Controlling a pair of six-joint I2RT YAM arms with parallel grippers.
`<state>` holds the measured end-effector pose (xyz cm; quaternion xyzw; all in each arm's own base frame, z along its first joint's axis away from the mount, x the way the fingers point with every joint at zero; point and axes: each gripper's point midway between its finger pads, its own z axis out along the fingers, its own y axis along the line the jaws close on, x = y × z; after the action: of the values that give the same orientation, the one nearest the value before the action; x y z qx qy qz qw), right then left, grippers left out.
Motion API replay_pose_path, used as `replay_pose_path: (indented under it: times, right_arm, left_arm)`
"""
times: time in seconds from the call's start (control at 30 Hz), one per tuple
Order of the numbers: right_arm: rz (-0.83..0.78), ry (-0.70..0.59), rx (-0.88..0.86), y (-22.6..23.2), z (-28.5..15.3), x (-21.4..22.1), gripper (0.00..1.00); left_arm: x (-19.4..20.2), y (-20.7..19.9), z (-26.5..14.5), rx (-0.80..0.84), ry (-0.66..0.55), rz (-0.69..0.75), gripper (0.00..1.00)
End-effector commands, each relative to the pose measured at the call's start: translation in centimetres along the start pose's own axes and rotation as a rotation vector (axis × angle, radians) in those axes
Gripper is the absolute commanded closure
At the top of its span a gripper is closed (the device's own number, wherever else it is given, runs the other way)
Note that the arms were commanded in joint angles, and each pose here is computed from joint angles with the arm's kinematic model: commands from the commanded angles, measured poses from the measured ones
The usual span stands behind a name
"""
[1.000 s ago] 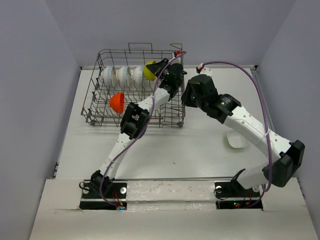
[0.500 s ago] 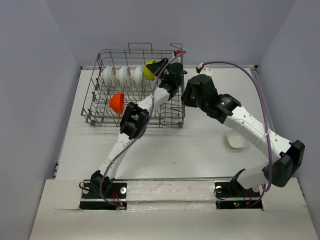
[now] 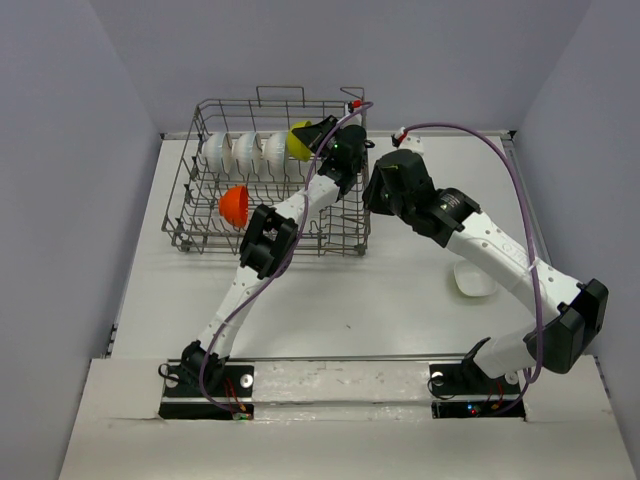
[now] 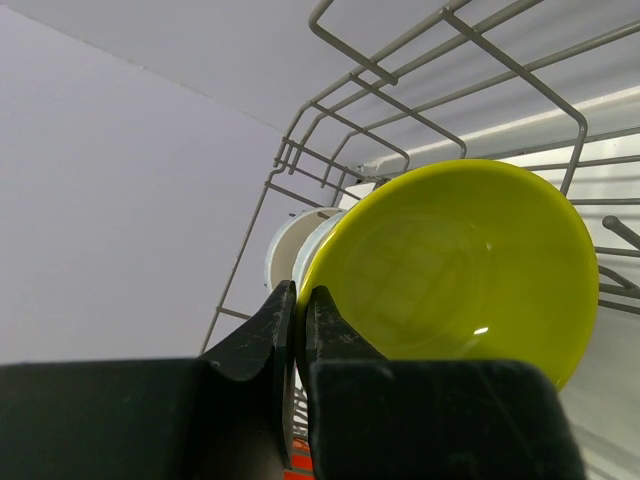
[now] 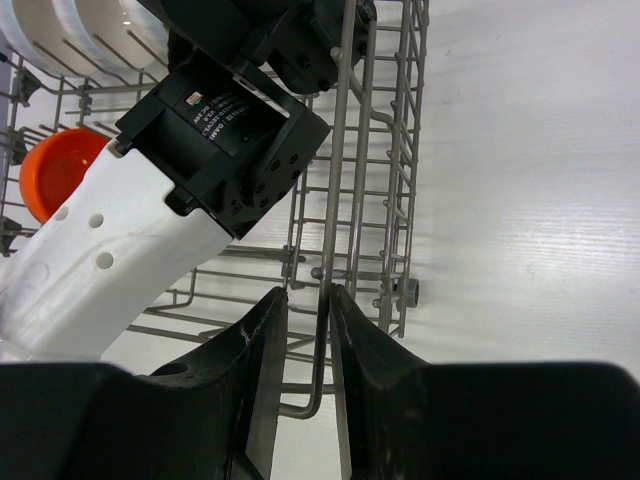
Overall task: Load the bowls into the dish rack
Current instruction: Insert the bowl into the dish rack.
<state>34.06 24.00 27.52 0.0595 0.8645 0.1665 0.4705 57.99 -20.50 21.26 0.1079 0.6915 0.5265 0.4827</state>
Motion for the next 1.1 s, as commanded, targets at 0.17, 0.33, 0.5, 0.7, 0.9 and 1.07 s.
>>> replay_pose_path:
  times: [0.17, 0.33, 0.5, 0.7, 0.9, 1.07]
  right_arm:
    - [0.0, -0.009, -0.009, 0.6, -0.1, 0.0, 0.71]
    - [-0.002, -0.006, -0.005, 0.6, 0.1, 0.1, 0.71]
    - [-0.001, -0.008, -0.01, 0.8, 0.1, -0.1, 0.71]
    - [-0.005, -0.01, -0.01, 0.8, -0.1, -0.3, 0.71]
    - [-0.008, -0.01, -0.007, 0.7, -0.2, -0.2, 0.71]
    - [-0.011, -0.005, -0.004, 0.5, -0.1, 0.0, 0.71]
  left_arm:
    - [-2.0, 1.9, -1.7, 0.001, -0.027, -0.069, 1.0]
    - [-2.3, 2.7, -1.8, -0.009, -0.025, -0.04, 1.0]
    - [-2.5, 4.1, -2.2, -0.028, -0.012, 0.015, 1.0]
    - [-2.6, 4.7, -3.2, -0.032, 0.004, 0.047, 1.0]
    - [-2.9, 4.4, -4.2, -0.028, 0.001, 0.054, 1.0]
    - [-3.2, 4.9, -4.5, -0.033, -0.001, 0.014, 1.0]
